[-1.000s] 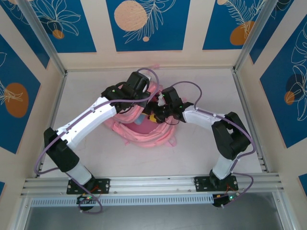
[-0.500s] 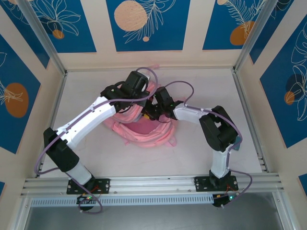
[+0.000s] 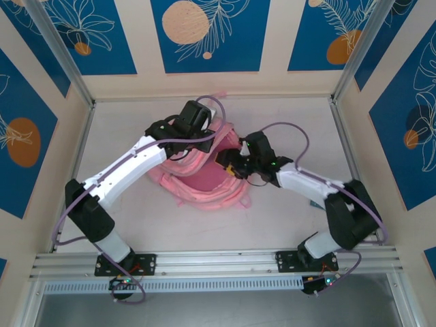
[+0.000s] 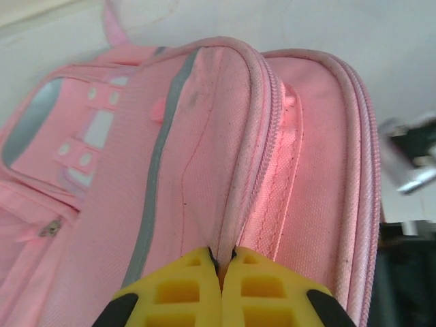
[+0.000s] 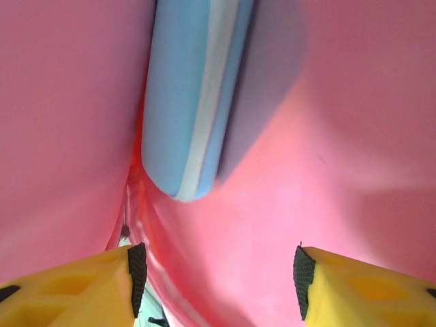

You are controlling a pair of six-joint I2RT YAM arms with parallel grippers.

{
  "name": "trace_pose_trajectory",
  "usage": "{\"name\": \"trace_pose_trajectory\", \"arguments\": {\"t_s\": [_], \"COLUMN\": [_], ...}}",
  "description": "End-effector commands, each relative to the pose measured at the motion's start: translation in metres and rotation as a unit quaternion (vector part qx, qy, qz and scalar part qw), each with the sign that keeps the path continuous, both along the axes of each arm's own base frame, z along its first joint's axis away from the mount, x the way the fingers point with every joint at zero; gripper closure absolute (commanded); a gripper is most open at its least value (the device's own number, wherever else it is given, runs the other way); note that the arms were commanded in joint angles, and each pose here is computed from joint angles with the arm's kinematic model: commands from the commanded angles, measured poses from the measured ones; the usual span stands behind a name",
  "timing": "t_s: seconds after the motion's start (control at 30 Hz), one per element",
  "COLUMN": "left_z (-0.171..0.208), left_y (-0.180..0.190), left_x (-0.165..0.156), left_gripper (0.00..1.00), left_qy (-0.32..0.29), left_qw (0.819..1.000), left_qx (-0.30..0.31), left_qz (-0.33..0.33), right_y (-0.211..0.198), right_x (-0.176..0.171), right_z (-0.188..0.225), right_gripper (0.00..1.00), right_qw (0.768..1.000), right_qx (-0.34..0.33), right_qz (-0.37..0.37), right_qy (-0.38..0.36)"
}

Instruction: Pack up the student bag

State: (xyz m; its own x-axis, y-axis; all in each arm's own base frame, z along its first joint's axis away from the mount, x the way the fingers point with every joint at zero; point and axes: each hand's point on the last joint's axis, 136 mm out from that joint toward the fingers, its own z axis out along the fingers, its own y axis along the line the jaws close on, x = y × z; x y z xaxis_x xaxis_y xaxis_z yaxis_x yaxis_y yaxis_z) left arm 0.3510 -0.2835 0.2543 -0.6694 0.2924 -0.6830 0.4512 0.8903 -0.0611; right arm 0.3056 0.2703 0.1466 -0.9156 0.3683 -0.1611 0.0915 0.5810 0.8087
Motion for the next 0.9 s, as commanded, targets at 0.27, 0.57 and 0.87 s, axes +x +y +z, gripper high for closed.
{"name": "trace_pose_trajectory", "arguments": {"t_s": [0.27, 0.57, 0.87], "left_z": [0.01, -0.002, -0.06], "left_y": [-0.093, -0.043, 0.048], "left_x": [0.02, 0.008, -0.056], "left_gripper": [0.88, 0.27, 0.24], "left_qy": [0.045, 0.045, 0.065], "left_qw": [0.984, 0.992, 0.997], "left_qx": [-0.149, -0.121, -0.02], "left_qz": [-0.087, -0.011, 0.036], "right_y": [-0.14, -0.135, -0.084], "right_x": [-0.035, -0.035, -0.036], "right_z": [-0.013, 0.027, 0.028], "right_gripper": [0.3, 0.23, 0.17], "right_qw": [0.974, 0.972, 0.976], "right_qx": [-0.154, -0.2, -0.205], "right_qz": [-0.162, -0.116, -0.045], "right_qy": [0.024, -0.037, -0.052]}}
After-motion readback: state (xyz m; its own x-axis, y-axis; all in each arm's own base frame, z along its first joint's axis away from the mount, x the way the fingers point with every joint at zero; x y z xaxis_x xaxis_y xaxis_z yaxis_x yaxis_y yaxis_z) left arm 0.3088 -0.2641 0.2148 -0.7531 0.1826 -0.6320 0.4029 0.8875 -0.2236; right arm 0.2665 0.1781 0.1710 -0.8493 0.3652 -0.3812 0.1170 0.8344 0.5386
